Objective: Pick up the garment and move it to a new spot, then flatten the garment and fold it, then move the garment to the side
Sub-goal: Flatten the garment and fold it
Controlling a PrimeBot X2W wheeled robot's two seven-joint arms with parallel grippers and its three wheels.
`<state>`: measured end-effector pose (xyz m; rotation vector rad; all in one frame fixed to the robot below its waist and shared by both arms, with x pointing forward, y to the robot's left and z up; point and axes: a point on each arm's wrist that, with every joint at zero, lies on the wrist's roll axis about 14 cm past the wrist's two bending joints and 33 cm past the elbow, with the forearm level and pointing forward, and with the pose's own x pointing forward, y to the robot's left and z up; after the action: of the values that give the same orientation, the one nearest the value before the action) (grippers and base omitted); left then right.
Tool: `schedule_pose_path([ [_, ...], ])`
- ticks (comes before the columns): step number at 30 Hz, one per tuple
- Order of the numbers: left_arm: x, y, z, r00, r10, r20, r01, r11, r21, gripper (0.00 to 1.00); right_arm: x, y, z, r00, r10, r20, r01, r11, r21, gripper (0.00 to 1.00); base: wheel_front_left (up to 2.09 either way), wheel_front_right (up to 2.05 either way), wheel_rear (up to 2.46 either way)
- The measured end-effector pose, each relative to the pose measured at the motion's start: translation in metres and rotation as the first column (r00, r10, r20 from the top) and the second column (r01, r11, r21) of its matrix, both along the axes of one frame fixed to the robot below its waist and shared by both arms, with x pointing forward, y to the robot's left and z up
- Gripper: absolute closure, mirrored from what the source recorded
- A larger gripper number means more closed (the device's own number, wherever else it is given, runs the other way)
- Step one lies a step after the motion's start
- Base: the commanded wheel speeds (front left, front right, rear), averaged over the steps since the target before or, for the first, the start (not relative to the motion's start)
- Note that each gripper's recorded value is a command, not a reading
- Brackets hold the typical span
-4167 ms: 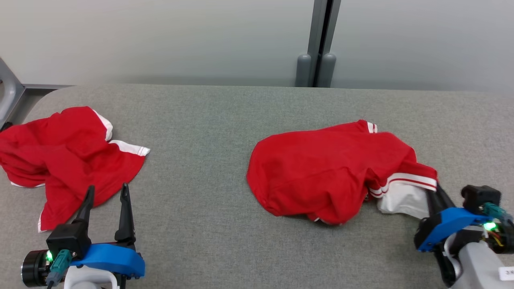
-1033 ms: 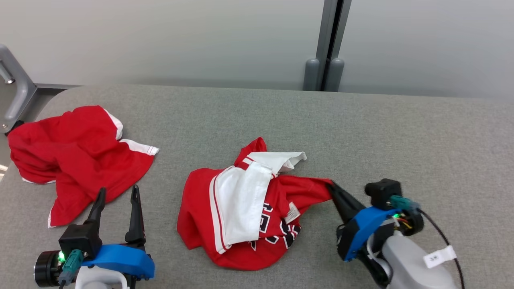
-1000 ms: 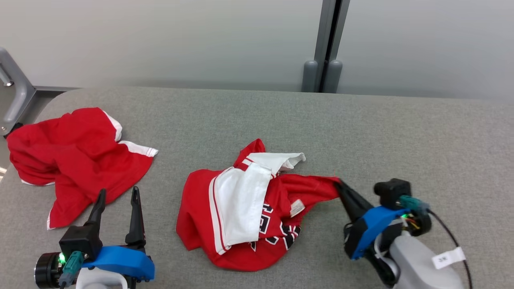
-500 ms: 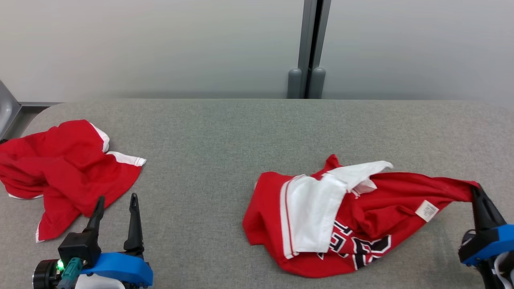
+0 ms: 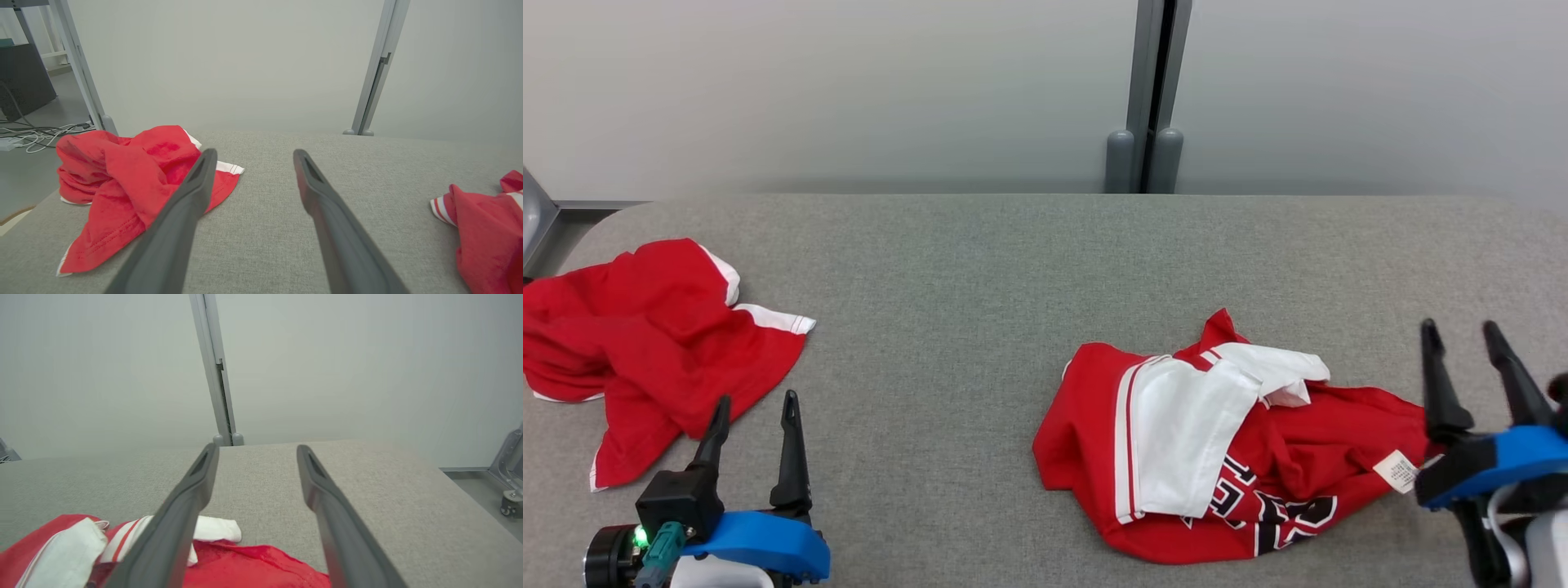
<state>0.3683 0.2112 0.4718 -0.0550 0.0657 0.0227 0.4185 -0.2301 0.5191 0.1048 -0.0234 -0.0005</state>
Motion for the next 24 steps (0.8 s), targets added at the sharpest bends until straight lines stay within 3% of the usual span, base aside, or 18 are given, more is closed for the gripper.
schedule_pose_path([
  [5,0.001,0.002,-0.001,1.000,0.005,-0.005,-0.005,1.000,0.001,0.00,0.014,0.067,0.008,0.985,0.172,-0.014,-0.171,0.985,0.023,0.00,0.00,0.00,0.00],
  [10,0.004,0.003,-0.002,1.000,0.013,-0.006,-0.013,1.000,0.000,0.00,0.019,0.121,-0.010,0.940,0.326,-0.103,-0.325,0.945,0.025,0.00,0.00,0.00,0.00],
  [20,0.002,0.012,-0.007,0.999,0.047,-0.020,-0.047,0.999,-0.006,0.00,0.010,0.139,-0.081,0.861,0.387,-0.331,-0.397,0.917,0.037,0.00,0.00,0.00,0.00],
  [21,0.002,0.013,-0.007,0.999,0.048,-0.021,-0.048,0.999,-0.006,0.00,0.006,0.144,-0.086,0.850,0.399,-0.345,-0.407,0.912,0.054,0.15,0.00,0.00,0.00],
  [22,0.002,0.013,-0.007,0.999,0.050,-0.021,-0.050,0.999,-0.005,0.00,0.003,0.149,-0.088,0.843,0.413,-0.345,-0.418,0.906,0.066,0.78,0.00,0.00,0.00],
  [23,0.003,0.013,-0.007,0.998,0.051,-0.021,-0.051,0.999,-0.005,0.00,0.003,0.152,-0.087,0.844,0.420,-0.334,-0.421,0.904,0.075,1.00,0.00,0.00,0.00],
  [24,0.003,0.013,-0.007,0.999,0.050,-0.021,-0.051,0.999,-0.006,0.00,0.003,0.153,-0.084,0.847,0.426,-0.318,-0.426,0.902,0.073,1.00,0.00,0.00,0.00],
])
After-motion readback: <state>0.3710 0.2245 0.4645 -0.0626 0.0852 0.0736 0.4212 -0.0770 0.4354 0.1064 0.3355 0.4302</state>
